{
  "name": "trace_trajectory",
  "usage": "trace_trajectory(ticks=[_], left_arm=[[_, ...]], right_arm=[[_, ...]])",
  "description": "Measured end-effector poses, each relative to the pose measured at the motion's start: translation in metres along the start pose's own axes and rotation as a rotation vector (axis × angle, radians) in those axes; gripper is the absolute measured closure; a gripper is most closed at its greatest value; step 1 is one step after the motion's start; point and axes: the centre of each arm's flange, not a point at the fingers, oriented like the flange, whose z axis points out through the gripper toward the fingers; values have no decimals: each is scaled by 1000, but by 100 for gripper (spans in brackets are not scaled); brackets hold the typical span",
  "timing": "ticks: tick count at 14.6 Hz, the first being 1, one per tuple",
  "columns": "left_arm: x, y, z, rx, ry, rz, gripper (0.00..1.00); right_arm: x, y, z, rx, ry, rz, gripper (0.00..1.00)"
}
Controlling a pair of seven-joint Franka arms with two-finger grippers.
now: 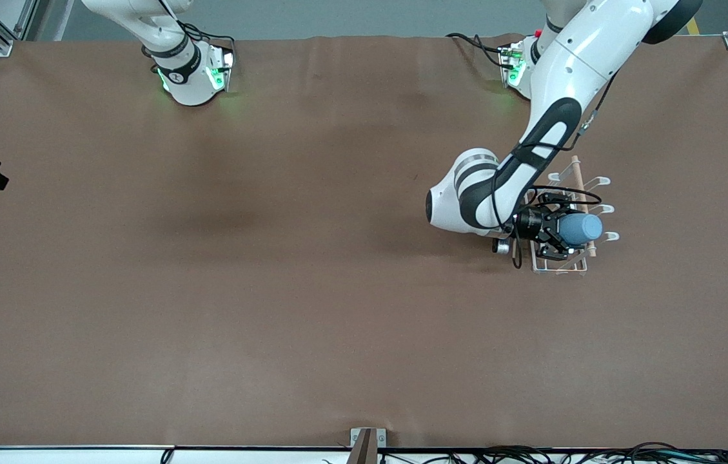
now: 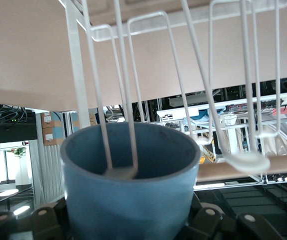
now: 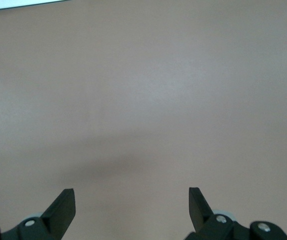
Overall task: Hang cup on cup holder
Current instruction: 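Lower the cup onto a rack hook with the left gripper while the right gripper retracts, then release the cup on the hook and raise the left gripper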
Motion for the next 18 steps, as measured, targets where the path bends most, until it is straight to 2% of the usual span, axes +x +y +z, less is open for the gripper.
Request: trace_trajectory(ticks=[2,5,7,9,11,12,16,18], left_arm=[[-3,-6,-1,-6,10,-37,22],[-24,-22,-6,-49,62,-105,13],[-52,-37,-8,-74,89,-218,0],[-87,-45,-9,-110,121,-367,0],[-123,-42,-10,-198,188,-513,0],[-143,-40,-9,-266,233,-602,0],[-238,-38,15,-577,516,-1016,0],[-287,-32,32,-700,655,-1142,0]], right_arm=[[-1,-4,1,0,-9,-7,0],[-1,-4,1,0,-11,-7,0],[-2,-4,1,0,-16,-7,0],[-3,-4,2,0,-21,-7,0],[-3,-3,1,0,-20,-6,0],[-3,-3,0,0,-18,-6,0],[-7,-2,-7,2,-9,-6,0],[-8,-3,-8,2,-9,-7,0]])
